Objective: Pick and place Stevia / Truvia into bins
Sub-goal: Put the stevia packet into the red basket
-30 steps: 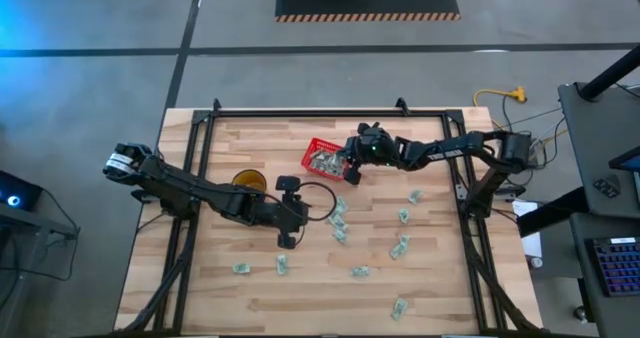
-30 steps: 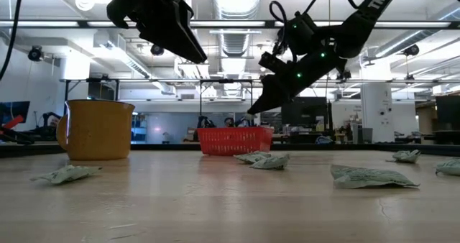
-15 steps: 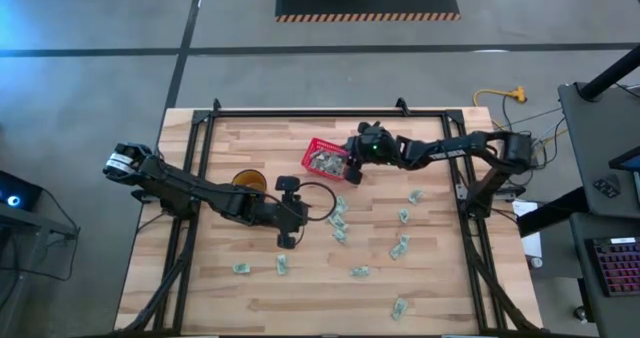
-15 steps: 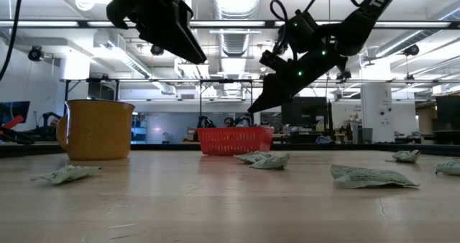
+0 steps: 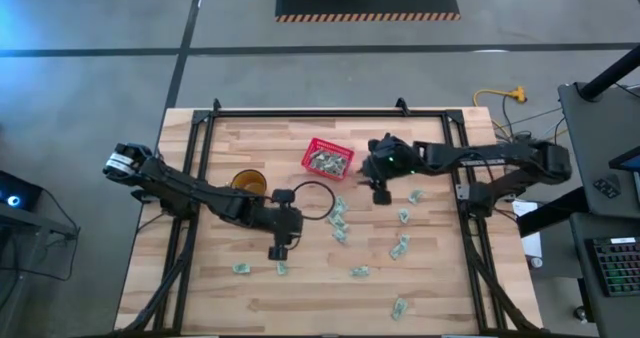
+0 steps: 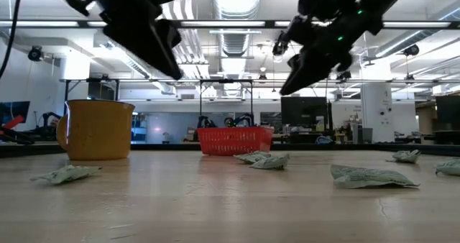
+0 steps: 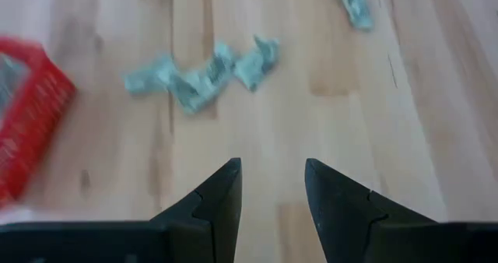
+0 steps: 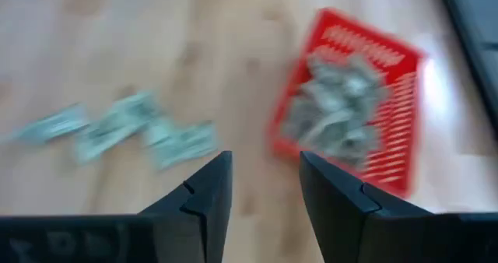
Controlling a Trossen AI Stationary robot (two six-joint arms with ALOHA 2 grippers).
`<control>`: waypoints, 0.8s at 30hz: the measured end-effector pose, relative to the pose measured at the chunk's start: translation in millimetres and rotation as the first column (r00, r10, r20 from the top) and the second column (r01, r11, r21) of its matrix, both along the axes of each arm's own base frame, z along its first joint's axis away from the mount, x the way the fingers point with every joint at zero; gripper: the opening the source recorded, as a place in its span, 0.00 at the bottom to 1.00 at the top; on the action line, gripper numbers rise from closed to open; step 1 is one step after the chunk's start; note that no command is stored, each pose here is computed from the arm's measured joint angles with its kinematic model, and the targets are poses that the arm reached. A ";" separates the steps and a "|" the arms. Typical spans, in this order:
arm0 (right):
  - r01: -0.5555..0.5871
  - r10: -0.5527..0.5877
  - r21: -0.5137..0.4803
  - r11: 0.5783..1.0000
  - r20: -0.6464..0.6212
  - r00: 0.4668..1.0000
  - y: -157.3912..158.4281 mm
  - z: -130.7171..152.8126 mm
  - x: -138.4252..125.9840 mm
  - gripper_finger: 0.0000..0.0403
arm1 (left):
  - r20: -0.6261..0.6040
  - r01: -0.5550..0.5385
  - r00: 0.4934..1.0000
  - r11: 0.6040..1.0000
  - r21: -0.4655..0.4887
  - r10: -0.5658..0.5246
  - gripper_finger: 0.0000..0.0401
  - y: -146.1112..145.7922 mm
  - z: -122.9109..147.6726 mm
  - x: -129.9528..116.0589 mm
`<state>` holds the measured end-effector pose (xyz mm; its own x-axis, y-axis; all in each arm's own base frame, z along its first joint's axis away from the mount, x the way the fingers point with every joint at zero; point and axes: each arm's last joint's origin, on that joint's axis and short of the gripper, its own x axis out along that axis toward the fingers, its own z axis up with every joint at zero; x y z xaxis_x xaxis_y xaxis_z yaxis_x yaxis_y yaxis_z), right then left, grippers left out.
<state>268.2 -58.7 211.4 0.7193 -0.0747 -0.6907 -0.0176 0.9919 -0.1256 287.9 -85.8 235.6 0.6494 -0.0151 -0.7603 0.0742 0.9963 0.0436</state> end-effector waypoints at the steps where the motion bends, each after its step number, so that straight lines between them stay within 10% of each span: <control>1: -0.019 0.019 0.019 1.000 -0.010 1.000 4.5 1.1 -3.8 0.34 | -0.015 -0.009 1.000 1.000 -0.014 0.009 0.31 -2.3 -0.9 -1.8; 24: -0.084 0.109 0.136 0.987 -0.186 0.976 51.2 -37.3 -43.3 0.24 | -0.247 -0.053 0.969 0.993 -0.106 0.025 0.31 -82.0 -64.3 -15.7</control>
<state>224.9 -7.5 174.1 0.5712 0.0856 -0.8163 -0.1257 0.9919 0.0161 272.2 -167.7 171.3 0.4458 -0.0862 -0.8910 0.0297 0.9962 -0.0815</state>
